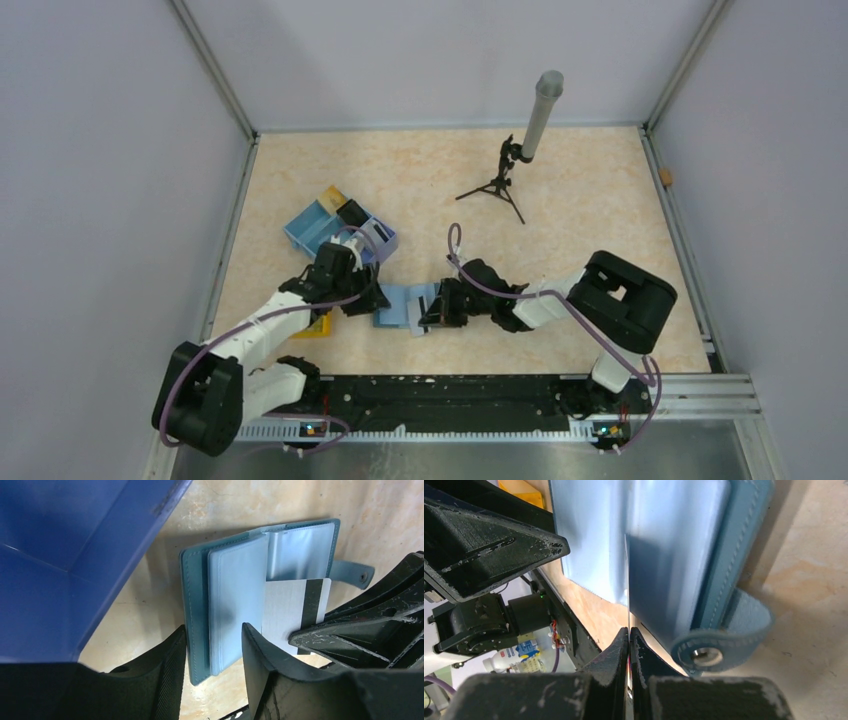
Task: Put the credit cards into the card holder
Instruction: Insert the credit card into the card holder.
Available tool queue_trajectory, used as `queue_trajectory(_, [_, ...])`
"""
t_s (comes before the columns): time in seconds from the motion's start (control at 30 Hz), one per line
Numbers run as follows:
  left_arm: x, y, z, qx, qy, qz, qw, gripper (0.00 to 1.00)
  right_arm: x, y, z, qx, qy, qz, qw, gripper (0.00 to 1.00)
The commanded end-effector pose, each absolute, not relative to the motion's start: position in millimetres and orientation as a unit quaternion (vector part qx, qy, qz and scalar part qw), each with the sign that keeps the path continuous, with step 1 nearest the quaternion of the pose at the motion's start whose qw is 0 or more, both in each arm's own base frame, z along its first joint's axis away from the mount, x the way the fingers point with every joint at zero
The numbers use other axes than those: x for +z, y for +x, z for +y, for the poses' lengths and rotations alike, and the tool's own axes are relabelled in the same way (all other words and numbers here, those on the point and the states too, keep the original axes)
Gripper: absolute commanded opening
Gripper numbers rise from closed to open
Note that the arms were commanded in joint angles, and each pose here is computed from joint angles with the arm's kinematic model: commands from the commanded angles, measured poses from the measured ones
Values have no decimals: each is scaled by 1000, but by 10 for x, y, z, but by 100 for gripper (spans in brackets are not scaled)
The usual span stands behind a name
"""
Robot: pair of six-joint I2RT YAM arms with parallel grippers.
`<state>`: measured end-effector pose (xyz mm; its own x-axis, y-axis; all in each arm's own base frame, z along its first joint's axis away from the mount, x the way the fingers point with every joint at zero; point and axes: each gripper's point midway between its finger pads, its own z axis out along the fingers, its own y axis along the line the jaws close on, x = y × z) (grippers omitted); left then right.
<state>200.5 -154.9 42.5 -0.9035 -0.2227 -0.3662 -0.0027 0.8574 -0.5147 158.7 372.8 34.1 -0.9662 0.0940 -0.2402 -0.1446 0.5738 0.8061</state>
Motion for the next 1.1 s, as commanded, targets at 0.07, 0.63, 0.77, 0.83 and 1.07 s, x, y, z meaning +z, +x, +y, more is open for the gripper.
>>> queue_trajectory(0.07, [373, 2077, -1521, -246, -52, 941, 227, 43, 406, 1677, 3821, 484, -23, 863, 141, 0])
queue_trajectory(0.63, [277, 2041, -1447, -220, -37, 951, 215, 29, 457, 1757, 3843, 501, -50, 851, 149, 0])
queue_trajectory(0.77, [273, 2048, -1445, -218, -37, 951, 215, 28, 452, 1780, 3862, 501, -53, 851, 149, 0])
queue_trajectory(0.83, [278, 2053, -1446, -218, -37, 951, 215, 28, 441, 1788, 3870, 501, -52, 851, 146, 0])
queue_trajectory(1.07, [269, 2053, -1444, -216, -36, 952, 213, 28, 406, 1777, 3911, 505, -57, 850, 137, 0])
